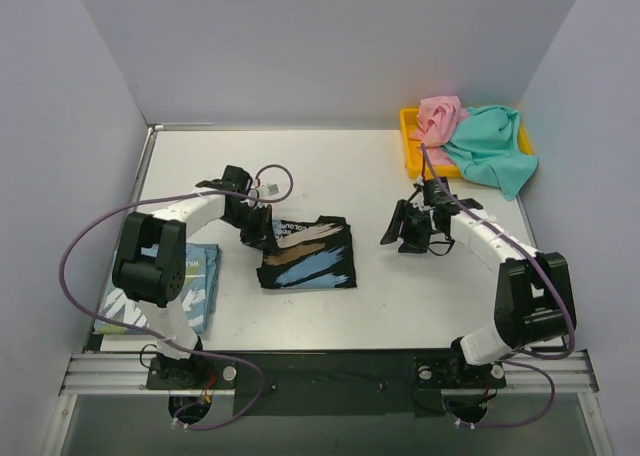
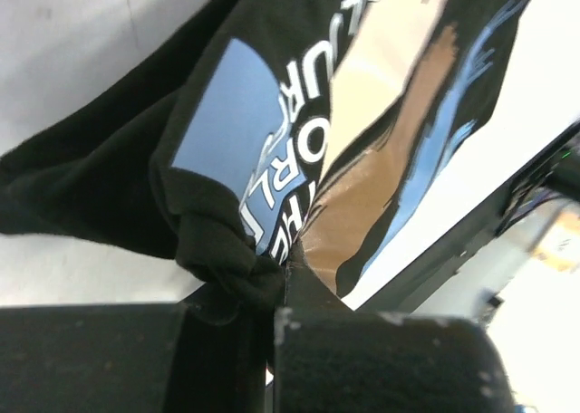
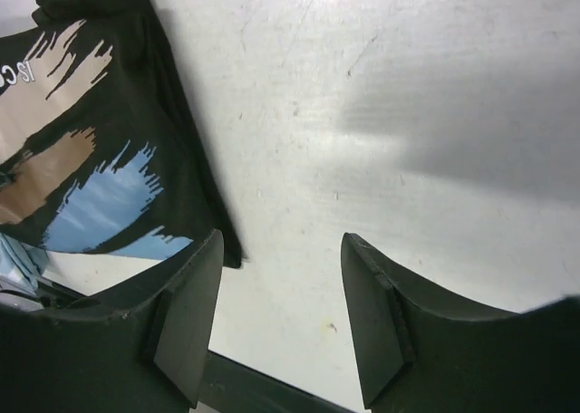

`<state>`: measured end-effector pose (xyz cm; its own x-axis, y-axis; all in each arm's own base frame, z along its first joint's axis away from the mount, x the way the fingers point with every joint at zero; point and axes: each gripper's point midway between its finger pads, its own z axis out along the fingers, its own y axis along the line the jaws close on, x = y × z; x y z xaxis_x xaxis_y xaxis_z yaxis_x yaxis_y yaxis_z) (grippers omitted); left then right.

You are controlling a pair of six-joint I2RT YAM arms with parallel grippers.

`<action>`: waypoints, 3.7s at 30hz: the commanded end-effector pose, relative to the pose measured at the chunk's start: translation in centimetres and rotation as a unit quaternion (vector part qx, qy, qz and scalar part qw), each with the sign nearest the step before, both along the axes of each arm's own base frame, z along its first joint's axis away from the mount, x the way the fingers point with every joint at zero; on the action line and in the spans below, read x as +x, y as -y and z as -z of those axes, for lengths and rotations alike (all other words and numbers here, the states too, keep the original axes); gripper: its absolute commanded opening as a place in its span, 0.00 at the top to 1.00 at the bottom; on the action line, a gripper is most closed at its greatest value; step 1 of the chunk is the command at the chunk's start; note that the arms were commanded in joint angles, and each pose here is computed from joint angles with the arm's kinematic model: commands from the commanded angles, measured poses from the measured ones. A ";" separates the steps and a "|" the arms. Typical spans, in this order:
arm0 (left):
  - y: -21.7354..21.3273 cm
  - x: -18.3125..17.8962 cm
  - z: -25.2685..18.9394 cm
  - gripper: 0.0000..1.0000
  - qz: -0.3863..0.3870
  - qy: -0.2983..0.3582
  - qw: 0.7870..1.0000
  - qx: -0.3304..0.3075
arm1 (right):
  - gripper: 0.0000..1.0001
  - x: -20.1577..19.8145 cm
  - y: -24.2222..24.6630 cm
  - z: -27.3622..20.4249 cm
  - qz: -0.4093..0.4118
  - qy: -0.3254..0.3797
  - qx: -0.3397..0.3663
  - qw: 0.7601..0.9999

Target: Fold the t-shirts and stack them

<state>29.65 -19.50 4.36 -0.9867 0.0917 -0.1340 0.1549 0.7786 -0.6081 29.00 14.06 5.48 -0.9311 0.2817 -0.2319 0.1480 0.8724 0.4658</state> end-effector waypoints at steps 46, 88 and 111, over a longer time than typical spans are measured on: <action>-34.2 -13.0 -13.3 1.00 0.122 -0.025 0.816 0.564 | 0.48 1.0 0.3 -1.7 -0.088 -0.011 -0.030 0.996; -40.5 -3.1 -5.8 1.00 0.055 -0.013 0.760 0.648 | 0.48 -0.4 1.0 -2.5 -0.071 -0.005 -0.039 0.997; -24.5 0.8 -8.3 1.00 0.137 0.112 0.909 0.377 | 0.48 -2.7 3.3 -2.1 -0.044 -0.002 -0.085 0.995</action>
